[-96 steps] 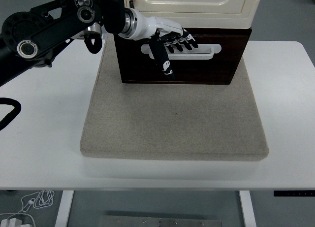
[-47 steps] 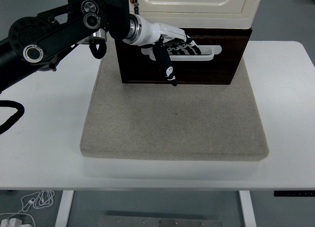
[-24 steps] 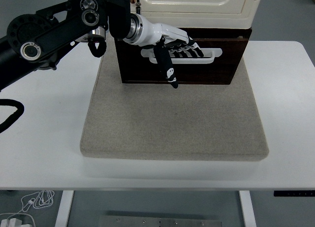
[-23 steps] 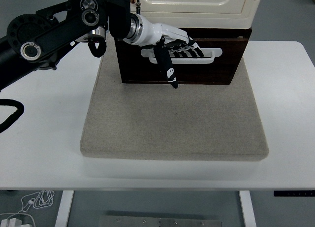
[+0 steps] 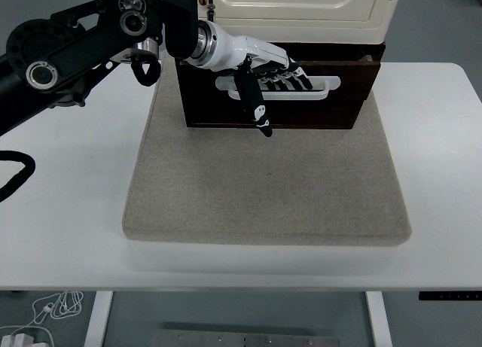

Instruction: Open the drawer under the combination cabinet

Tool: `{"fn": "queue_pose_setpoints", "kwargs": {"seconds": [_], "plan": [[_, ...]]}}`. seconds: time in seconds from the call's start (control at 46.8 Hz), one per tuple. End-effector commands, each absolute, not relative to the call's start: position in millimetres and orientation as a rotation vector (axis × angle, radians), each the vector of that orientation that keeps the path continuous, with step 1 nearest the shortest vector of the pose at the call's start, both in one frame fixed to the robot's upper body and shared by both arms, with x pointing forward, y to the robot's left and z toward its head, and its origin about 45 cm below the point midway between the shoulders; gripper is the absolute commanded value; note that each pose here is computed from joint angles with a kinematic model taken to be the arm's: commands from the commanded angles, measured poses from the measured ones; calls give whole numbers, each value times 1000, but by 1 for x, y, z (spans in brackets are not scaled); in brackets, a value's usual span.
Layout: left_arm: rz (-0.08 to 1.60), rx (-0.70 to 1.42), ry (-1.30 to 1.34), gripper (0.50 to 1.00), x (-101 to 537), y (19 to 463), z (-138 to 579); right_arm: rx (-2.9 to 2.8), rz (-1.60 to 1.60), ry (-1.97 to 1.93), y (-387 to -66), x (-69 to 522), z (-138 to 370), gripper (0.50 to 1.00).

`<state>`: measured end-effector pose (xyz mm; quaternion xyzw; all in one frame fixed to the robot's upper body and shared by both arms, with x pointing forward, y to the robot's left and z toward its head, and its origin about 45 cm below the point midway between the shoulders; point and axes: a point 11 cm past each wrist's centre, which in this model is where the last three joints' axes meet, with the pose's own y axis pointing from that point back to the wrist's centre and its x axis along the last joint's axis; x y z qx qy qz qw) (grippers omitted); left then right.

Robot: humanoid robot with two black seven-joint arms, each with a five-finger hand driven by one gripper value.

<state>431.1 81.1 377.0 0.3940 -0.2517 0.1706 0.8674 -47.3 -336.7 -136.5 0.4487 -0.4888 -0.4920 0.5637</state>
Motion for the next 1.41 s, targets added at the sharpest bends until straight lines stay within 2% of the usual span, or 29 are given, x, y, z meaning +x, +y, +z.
{"fn": "queue_pose_setpoints", "kwargs": {"seconds": [0.0,0.449,0.833,1.389], "plan": [[356,822,-528,1000,431,80,378,1056,-1158,-1150,-337,-47,-136,928],[340,810,-535,1000,427,74,380,1056,-1158,-1150,-337,-47,-136,928],[405,792,-536,1000,432,74,382,1056,-1158,-1150,-337,-47,-136,928],[375,812,-526,1000,429,75,372,1056,-1158,-1150,-337,-47,-136,928]]}}
